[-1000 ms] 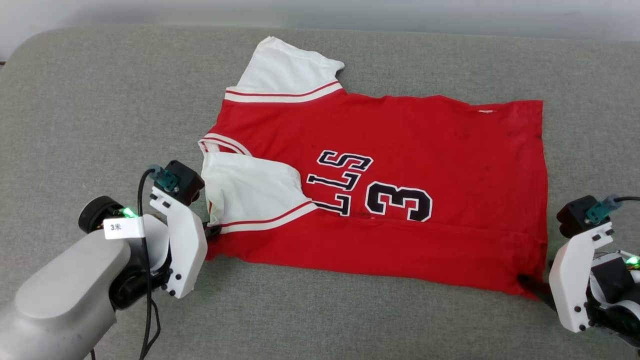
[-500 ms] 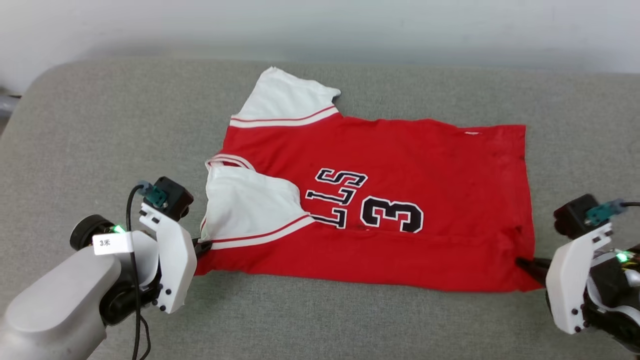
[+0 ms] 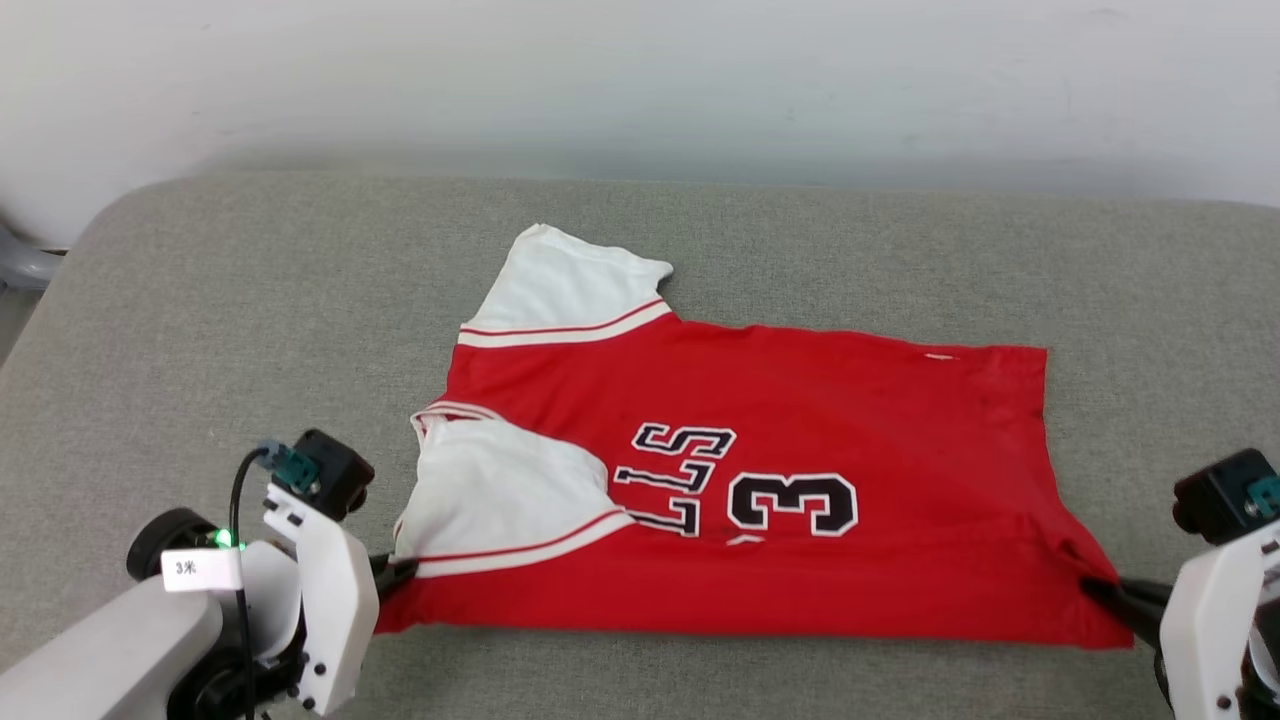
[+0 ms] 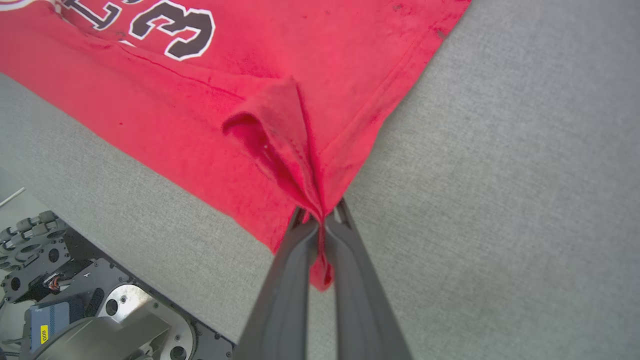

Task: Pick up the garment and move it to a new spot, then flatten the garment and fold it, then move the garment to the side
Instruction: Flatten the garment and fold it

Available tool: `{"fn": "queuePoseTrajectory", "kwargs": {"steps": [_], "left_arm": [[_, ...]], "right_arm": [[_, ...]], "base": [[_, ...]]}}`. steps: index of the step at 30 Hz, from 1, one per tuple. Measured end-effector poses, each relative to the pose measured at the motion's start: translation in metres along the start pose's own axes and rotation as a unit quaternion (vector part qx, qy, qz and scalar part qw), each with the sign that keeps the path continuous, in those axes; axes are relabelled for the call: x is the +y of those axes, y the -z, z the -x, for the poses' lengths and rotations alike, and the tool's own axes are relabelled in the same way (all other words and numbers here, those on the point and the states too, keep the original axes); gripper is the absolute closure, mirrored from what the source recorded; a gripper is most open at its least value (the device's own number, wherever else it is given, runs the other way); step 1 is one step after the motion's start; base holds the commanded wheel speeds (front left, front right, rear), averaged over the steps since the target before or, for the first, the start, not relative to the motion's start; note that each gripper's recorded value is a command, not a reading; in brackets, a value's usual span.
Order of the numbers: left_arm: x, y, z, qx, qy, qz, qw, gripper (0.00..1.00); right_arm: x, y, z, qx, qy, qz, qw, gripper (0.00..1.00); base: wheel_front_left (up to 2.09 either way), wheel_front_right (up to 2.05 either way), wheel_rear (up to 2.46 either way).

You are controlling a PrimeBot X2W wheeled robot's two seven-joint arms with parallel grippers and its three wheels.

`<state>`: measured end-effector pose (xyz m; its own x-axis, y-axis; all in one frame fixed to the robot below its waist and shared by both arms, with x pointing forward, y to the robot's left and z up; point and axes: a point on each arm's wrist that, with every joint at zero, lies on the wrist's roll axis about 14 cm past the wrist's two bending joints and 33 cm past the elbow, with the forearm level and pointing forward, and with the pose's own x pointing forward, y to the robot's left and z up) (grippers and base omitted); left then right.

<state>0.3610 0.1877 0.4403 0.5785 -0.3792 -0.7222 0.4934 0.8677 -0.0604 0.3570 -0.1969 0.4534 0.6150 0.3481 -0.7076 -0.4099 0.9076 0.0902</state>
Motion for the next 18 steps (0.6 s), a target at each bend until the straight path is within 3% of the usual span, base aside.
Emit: {"fn": "queuePoseTrajectory", "kwargs": {"steps": [17,18], "left_arm": [[-0.015,0.073,-0.018,0.08,0.016,0.067,0.994,1.0],[-0.014,0.073,-0.019,0.077,0.013,0.068,0.995,0.55]], "right_arm": [[0.005,0.099,-0.013,0.118,0.007,-0.097,0.988,1.0],[0.005,0.099,-0.015,0.111,0.008,-0.101,0.989,0.85]], "base": [[0.0,0.0,0.0],[0.0,0.0,0.0]]}}
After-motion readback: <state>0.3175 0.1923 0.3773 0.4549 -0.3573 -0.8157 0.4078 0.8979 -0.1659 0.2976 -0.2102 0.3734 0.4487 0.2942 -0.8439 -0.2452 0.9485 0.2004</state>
